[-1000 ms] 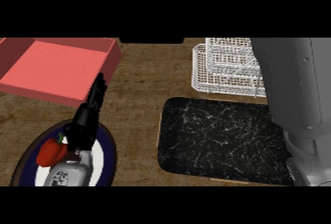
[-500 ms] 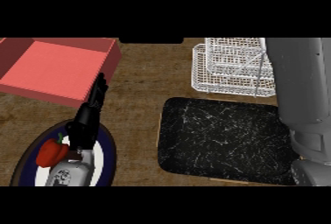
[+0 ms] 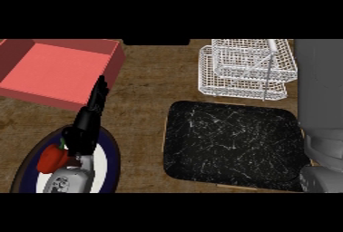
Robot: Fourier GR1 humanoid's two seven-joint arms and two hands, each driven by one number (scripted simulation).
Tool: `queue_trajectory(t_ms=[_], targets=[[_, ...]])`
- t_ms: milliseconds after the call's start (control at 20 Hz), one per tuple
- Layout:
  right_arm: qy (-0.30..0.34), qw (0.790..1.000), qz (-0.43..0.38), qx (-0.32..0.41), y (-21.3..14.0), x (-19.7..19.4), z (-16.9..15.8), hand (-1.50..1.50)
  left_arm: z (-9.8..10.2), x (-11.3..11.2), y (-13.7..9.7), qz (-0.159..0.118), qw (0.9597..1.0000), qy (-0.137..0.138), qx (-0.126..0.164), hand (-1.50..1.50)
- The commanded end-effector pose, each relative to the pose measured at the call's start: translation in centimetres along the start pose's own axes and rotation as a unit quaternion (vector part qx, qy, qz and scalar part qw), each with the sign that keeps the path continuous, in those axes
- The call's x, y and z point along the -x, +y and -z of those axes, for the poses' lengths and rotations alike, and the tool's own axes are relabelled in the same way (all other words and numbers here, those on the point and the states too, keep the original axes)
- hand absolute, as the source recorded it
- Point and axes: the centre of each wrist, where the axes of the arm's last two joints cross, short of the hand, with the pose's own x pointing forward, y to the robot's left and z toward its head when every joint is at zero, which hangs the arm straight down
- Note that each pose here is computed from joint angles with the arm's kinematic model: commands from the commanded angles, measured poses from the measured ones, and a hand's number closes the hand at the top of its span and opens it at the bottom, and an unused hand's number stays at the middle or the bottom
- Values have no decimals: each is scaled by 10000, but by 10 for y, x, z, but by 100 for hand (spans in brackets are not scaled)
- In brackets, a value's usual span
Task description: Pick the cupcake from the tray and place it in the tiered basket
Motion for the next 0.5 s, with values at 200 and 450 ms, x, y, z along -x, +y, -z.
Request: queue_trajectory(t_ms=[200, 450], targets=[[854, 9878, 999, 835, -52, 57, 2, -150, 1, 6, 7, 72, 9998, 100, -182, 0], [1012, 9738, 1804, 944, -107, 106, -16, -150, -8, 12, 15, 83, 9997, 174, -156, 0]])
